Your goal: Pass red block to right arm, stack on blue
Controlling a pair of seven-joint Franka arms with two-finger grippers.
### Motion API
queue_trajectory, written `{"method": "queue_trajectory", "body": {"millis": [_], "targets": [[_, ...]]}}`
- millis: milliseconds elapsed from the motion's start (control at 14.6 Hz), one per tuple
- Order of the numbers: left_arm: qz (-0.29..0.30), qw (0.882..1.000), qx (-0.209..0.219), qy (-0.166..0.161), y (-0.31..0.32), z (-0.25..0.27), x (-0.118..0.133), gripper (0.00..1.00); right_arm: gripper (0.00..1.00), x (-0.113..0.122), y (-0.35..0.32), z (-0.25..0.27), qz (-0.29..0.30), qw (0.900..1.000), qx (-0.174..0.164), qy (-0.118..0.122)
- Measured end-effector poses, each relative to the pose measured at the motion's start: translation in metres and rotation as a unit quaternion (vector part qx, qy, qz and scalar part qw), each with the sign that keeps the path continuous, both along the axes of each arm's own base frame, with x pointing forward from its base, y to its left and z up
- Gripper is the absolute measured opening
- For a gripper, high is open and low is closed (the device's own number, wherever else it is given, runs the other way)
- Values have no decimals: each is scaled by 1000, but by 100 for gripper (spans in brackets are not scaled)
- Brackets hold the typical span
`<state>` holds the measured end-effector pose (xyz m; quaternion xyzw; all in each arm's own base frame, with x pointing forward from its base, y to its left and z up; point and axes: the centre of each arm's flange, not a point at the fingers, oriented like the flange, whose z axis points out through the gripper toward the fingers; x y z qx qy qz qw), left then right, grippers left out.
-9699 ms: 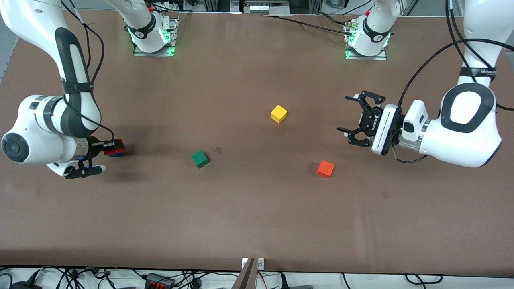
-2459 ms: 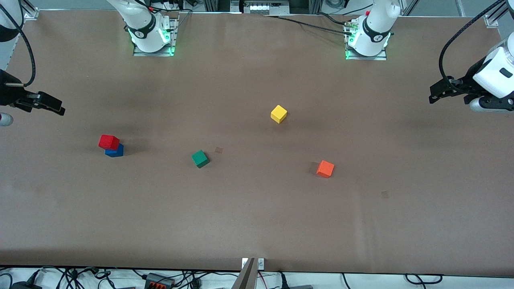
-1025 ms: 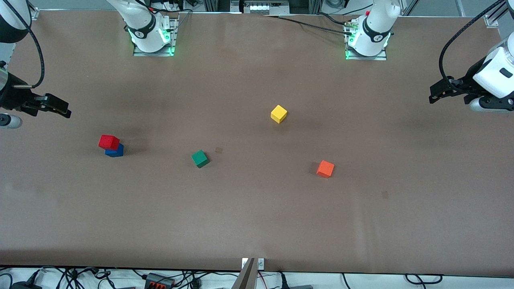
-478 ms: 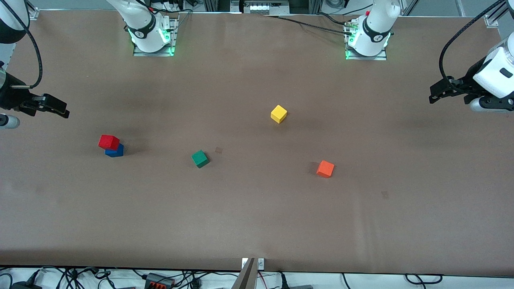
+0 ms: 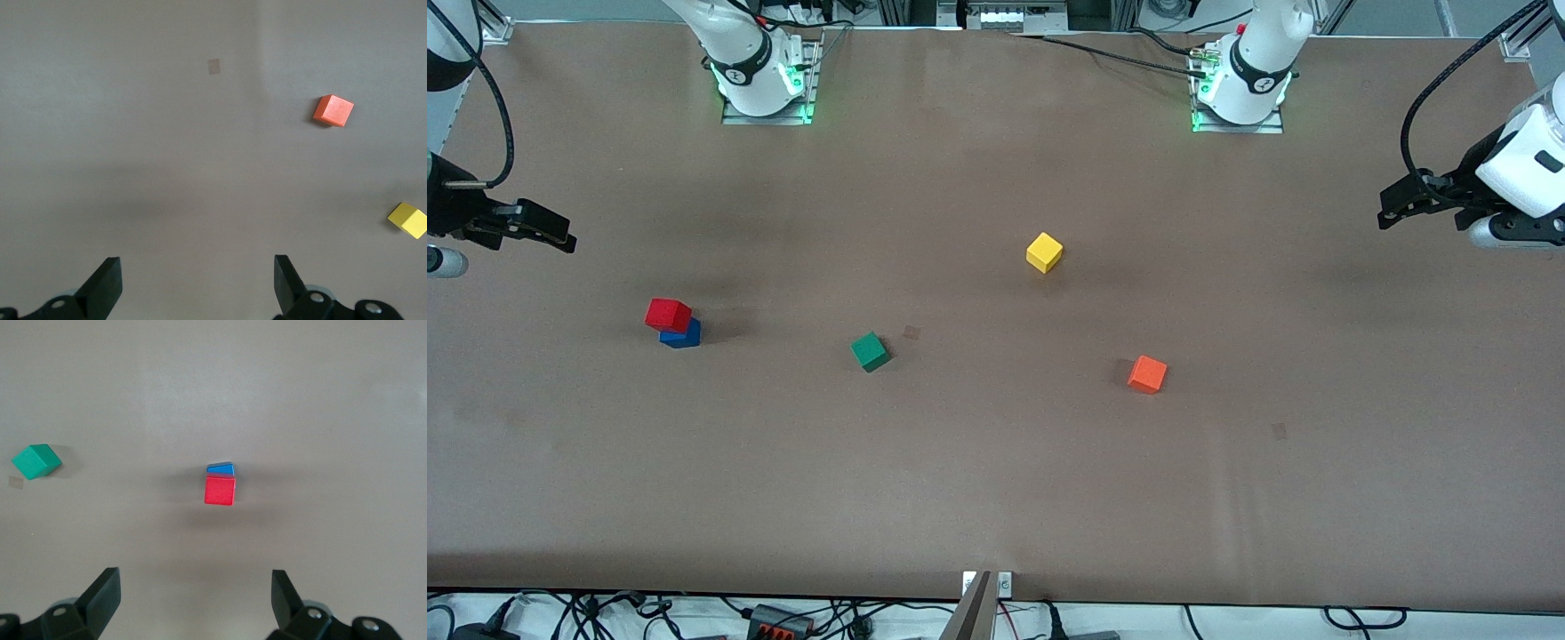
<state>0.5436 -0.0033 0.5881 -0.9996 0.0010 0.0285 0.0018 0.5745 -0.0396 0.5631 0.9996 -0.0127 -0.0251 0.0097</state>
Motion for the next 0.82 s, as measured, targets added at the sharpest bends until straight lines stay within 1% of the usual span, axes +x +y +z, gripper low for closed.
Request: {"method": "queue_trajectory", "body": {"millis": [546,820], "targets": [[1,1000,0,0,0,0,0,100,100,-2,0,3,0,1000,0,-2],[1,1000,0,0,0,0,0,100,100,-10,1,5,0,1000,-1,-8]]}}
